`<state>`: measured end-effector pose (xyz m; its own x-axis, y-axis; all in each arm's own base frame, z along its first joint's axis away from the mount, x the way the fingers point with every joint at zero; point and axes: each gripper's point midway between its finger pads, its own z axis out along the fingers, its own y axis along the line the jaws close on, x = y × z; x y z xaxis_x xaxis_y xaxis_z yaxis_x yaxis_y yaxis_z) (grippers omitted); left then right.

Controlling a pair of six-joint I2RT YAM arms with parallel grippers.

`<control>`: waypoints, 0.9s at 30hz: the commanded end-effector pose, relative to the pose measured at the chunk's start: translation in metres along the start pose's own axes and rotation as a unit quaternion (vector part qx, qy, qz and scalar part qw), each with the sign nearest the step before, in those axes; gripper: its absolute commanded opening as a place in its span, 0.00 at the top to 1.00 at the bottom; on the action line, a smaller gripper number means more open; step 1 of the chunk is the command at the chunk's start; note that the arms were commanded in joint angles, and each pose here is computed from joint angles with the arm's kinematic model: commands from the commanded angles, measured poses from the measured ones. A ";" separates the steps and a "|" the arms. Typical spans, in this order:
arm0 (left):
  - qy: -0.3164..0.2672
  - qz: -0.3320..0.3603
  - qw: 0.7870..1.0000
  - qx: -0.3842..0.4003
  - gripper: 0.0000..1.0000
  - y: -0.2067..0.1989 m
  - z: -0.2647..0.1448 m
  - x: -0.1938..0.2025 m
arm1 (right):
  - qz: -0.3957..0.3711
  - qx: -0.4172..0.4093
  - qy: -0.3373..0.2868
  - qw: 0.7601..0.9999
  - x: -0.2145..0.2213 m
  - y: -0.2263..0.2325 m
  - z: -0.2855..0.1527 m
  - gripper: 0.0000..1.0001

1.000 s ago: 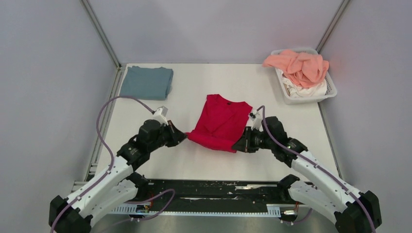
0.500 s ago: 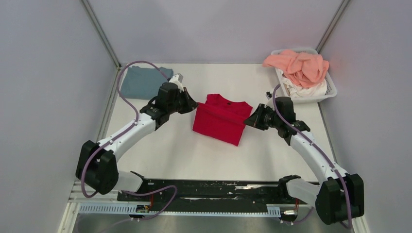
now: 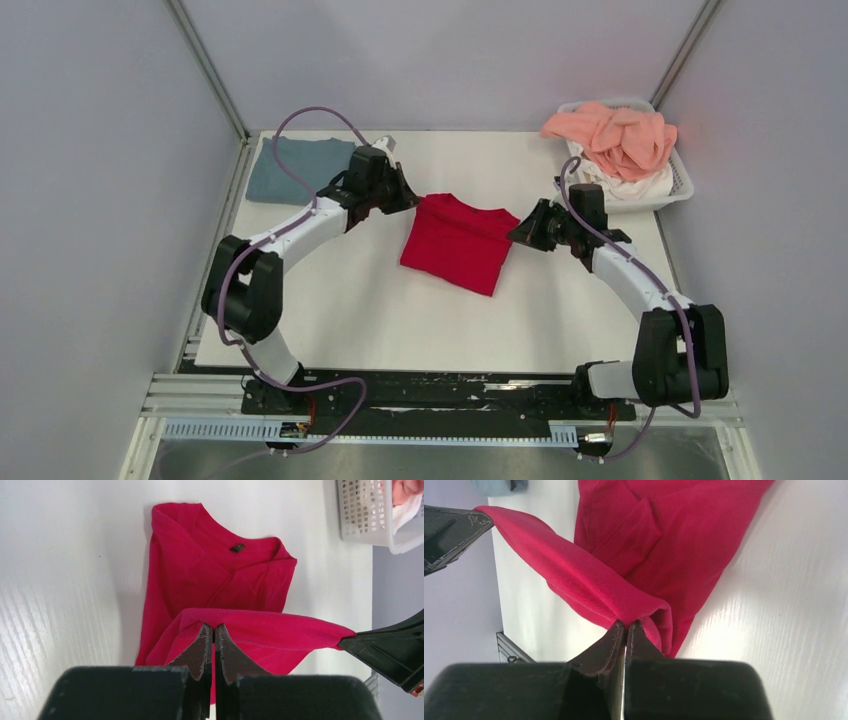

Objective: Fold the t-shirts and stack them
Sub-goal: Fold the long partially folded tshirt into a neat square

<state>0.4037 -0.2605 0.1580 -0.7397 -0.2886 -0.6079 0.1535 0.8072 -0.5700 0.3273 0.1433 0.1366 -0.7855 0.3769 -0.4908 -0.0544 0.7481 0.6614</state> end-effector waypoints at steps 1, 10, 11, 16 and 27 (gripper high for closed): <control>-0.047 0.009 0.998 -0.031 1.00 0.014 0.011 -0.039 | -0.027 -0.005 -0.040 0.999 -0.039 -0.005 0.010 1.00; -0.025 0.007 0.999 -0.046 1.00 0.033 0.050 -0.043 | -0.001 0.022 -0.027 0.999 -0.051 -0.039 0.044 1.00; -0.020 0.009 0.999 -0.041 1.00 0.033 0.053 -0.042 | 0.003 0.026 -0.025 0.999 -0.051 -0.042 0.047 1.00; 0.001 0.017 0.999 -0.031 1.00 0.037 0.078 -0.038 | 0.019 0.040 -0.033 0.998 -0.058 -0.058 0.062 1.00; 0.011 0.051 0.999 0.001 0.02 0.016 0.087 -0.065 | 0.007 0.034 -0.085 0.996 -0.113 -0.046 0.063 0.30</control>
<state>0.4973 -0.2728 0.0885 -0.7903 -0.2057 -0.5772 0.1452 0.8523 -0.5025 0.4274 0.1064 0.0700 -0.7686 0.4655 -0.4388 0.0943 0.7609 0.6419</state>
